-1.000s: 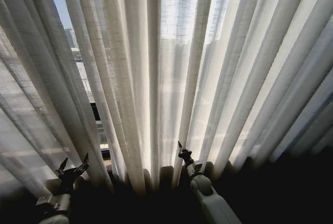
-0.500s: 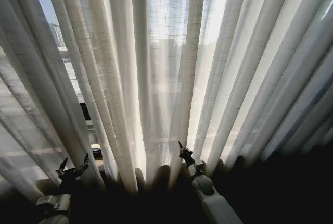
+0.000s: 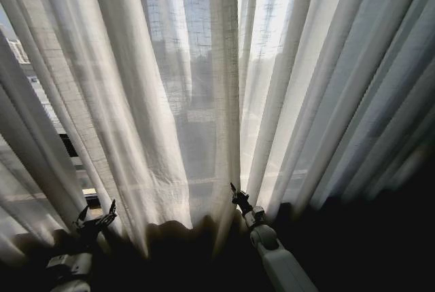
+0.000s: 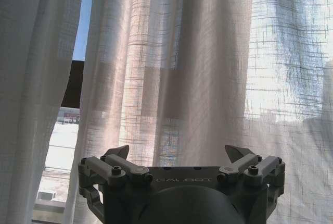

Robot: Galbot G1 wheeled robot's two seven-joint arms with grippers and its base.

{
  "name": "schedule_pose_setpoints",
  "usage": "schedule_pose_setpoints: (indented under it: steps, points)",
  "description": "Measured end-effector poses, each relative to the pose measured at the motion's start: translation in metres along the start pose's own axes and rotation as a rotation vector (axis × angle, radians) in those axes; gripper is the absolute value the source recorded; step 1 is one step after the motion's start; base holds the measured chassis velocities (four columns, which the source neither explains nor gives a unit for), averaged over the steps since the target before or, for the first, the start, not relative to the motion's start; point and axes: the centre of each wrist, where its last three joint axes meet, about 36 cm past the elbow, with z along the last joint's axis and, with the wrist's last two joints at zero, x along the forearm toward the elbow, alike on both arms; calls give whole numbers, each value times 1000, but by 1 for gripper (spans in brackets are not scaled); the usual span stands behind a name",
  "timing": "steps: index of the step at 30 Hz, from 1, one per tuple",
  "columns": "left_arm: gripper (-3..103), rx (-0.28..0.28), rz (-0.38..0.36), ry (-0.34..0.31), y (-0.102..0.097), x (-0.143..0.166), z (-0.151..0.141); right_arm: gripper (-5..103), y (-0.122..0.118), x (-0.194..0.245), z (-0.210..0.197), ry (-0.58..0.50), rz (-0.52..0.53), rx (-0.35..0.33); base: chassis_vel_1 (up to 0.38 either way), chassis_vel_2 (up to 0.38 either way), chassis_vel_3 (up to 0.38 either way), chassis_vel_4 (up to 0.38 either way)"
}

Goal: Open the curtains by pulling them apart, changing their state from closed to fully open.

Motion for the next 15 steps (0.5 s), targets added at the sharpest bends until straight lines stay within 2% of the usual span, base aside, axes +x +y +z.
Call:
schedule_pose_setpoints:
  steps: [15]
  points:
    - [100, 0, 0, 0, 0, 0, 0, 0, -4, 1, 4, 4, -6, -10, -349, -365, 352, 353]
